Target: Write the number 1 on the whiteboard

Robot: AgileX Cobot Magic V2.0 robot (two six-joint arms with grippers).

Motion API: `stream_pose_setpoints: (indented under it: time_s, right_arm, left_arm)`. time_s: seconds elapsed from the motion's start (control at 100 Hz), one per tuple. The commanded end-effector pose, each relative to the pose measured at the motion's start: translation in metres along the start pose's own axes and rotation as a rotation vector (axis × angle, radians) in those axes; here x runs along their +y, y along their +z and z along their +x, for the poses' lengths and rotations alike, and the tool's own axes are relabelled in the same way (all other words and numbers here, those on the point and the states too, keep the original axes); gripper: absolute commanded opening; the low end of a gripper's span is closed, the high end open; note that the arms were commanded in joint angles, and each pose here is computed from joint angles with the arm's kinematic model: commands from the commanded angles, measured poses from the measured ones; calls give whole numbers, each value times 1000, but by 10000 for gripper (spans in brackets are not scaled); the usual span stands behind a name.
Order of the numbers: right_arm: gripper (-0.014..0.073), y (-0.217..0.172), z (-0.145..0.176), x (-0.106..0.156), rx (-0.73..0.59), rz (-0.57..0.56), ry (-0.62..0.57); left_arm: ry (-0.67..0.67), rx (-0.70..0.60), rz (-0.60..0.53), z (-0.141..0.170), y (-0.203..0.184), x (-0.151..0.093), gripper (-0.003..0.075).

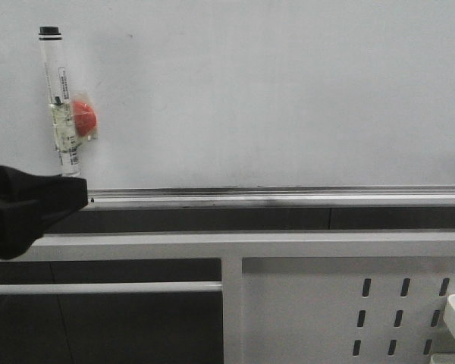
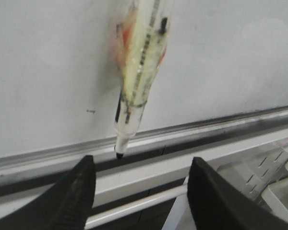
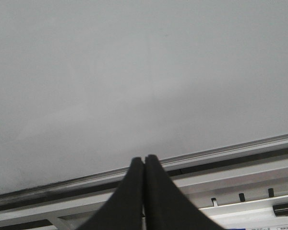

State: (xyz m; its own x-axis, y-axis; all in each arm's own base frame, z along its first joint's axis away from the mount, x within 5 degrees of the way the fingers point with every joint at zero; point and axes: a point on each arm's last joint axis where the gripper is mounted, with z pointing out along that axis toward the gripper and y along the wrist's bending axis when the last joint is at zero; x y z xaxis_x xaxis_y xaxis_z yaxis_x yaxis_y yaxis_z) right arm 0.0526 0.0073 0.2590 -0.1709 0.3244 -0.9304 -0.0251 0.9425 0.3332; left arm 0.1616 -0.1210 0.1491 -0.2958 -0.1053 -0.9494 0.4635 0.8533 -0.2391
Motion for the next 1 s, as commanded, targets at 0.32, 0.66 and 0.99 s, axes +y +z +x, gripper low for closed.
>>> stream_pose_setpoints:
  time_s: [0.32,0.66,0.99]
  right_arm:
    - [-69,-1,-16,4,-84,-14,1]
    - [-69,-8,-25,12,-25,-41,-102]
    - [-67,-8,-34,48,171,-454,-359]
  left_arm:
    - [-16,-303,18,-36,28,-10,383]
    - [38,-251,130,-27,24,-19,-20]
    - [169,-209,430,-27,9,-47,-20]
